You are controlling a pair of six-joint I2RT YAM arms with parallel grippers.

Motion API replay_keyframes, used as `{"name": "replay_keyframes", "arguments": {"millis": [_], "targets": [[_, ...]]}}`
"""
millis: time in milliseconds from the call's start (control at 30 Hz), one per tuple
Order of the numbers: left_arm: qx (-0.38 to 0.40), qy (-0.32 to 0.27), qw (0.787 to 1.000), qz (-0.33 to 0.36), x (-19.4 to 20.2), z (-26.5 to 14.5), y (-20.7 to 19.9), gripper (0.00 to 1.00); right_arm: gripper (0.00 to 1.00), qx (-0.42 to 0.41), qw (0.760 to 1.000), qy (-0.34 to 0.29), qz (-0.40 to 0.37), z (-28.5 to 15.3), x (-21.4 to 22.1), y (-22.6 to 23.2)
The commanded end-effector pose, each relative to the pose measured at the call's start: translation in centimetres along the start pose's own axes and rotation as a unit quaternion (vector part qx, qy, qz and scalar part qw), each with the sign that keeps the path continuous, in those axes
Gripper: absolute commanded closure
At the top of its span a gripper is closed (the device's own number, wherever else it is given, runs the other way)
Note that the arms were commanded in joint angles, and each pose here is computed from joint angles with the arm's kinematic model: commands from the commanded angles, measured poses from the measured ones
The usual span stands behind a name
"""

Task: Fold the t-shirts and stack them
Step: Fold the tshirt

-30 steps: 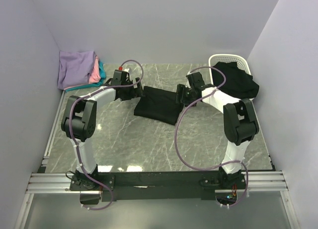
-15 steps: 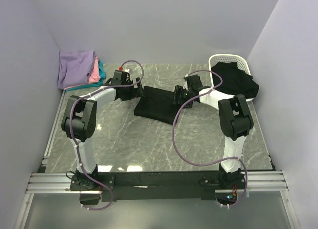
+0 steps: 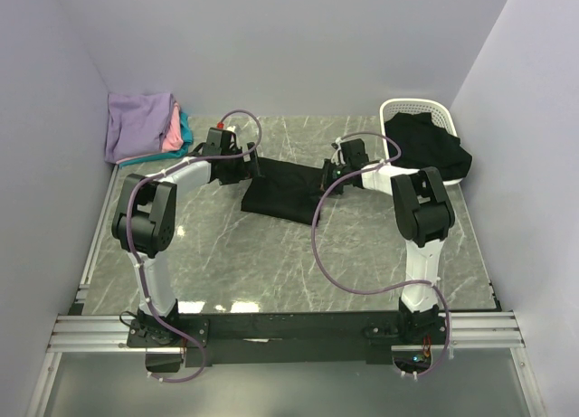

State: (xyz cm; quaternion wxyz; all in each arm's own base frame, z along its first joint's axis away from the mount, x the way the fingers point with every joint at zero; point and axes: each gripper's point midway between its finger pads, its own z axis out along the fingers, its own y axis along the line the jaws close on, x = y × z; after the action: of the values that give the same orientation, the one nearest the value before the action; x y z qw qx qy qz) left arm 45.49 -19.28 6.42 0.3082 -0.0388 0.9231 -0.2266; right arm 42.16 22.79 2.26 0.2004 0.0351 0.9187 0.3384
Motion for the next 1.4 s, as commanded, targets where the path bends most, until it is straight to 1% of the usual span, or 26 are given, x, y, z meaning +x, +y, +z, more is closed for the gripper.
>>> {"name": "replay_keyframes", "arguments": {"millis": [0, 33, 67, 100, 133, 200, 267, 300, 333, 400, 567, 733, 867, 1000, 1100, 1133, 1167, 1300, 1367], "targets": [[0.02, -0.015, 1.0, 0.012, -1.3, -0.1, -1.2, 0.01, 0.59, -0.001, 0.999, -0.01, -0.03, -1.0, -0.6, -0.3], [0.021, -0.014, 1.0, 0.011, -1.3, 0.0, -1.2, 0.01, 0.5, 0.012, 0.999, -0.013, -0.037, -1.5, -0.7, -0.6], [0.02, -0.013, 1.0, 0.012, -1.3, 0.0, -1.2, 0.01, 0.42, 0.027, 0.998, -0.035, -0.047, -2.6, -1.8, -0.4], [0.019, -0.013, 1.0, 0.013, -1.2, 0.0, -1.1, 0.01, 0.31, 0.04, 0.997, -0.044, -0.053, -3.1, -2.2, -0.5], [0.019, -0.015, 1.0, 0.012, -1.3, 0.0, -1.2, 0.0, 0.27, 0.052, 0.995, -0.056, -0.061, -4.4, -2.7, -0.2], [0.023, -0.017, 1.0, 0.013, -1.4, -0.1, -1.3, 0.0, 0.23, 0.087, 0.992, -0.069, -0.066, -5.6, -3.2, -0.7], [0.028, -0.016, 0.999, 0.014, -1.3, 0.0, -1.4, 0.0, 0.22, 0.108, 0.987, -0.091, -0.073, -7.3, -3.9, -0.6], [0.034, -0.016, 0.999, 0.017, -1.3, 0.1, -1.5, 0.01, 0.21, 0.13, 0.984, -0.096, -0.072, -7.9, -3.9, -1.2], [0.046, -0.01, 0.999, 0.021, -1.2, 0.1, -2.0, 0.01, 0.21, 0.133, 0.982, -0.109, -0.076, -8.9, -4.3, -0.7], [0.055, 0.006, 0.998, 0.025, -0.9, 0.9, -2.1, 0.01, 0.21, 0.14, 0.981, -0.114, -0.077, -9.7, -4.0, -0.8], [0.126, 0.048, 0.99, 0.034, 0.3, 2.2, -4.1, 0.0, 0.2, 0.131, 0.979, -0.128, -0.084, -11.7, -3.9, 0.6], [0.137, 0.074, 0.987, 0.039, 1.7, 3.0, -3.8, 0.01, 0.19, 0.125, 0.979, -0.131, -0.093, -12.9, -3.6, 1.3], [0.152, 0.115, 0.981, 0.039, 4.5, 3.5, -3.1, 0.01, 0.19, 0.126, 0.979, -0.127, -0.094, -12.9, -3.3, 1.1], [0.169, 0.149, 0.974, 0.03, 7.4, 2.9, -2.7, 0.01, 0.19, 0.127, 0.98, -0.121, -0.093, -12.8, -2.8, 0.7], [0.199, 0.167, 0.966, 0.015, 9.6, 1.8, -3.1, 0.0, 0.19, 0.129, 0.98, -0.118, -0.096, -12.8, -2.3, 0.6], [0.217, 0.177, 0.96, 0.014, 10.4, 1.4, -3.7, 0.0, 0.19, 0.13, 0.98, -0.119, -0.096, -12.9, -2.3, 0.5], [0.216, 0.189, 0.958, 0.009, 11.5, 1.4, -3.4, 0.01, 0.19, 0.131, 0.98, -0.117, -0.095, -12.8, -2.1, 0.4], [0.227, 0.226, 0.947, 0.017, 15.0, 1.5, -4.8, 0.01, 0.19, 0.135, 0.98, -0.113, -0.092, -12.8, -1.6, 0.0], [0.216, 0.236, 0.947, 0.021, 16.5, 1.5, -4.9, 0.0, 0.19, 0.14, 0.98, -0.11, -0.089, -12.8, -1.1, -0.5]]}}
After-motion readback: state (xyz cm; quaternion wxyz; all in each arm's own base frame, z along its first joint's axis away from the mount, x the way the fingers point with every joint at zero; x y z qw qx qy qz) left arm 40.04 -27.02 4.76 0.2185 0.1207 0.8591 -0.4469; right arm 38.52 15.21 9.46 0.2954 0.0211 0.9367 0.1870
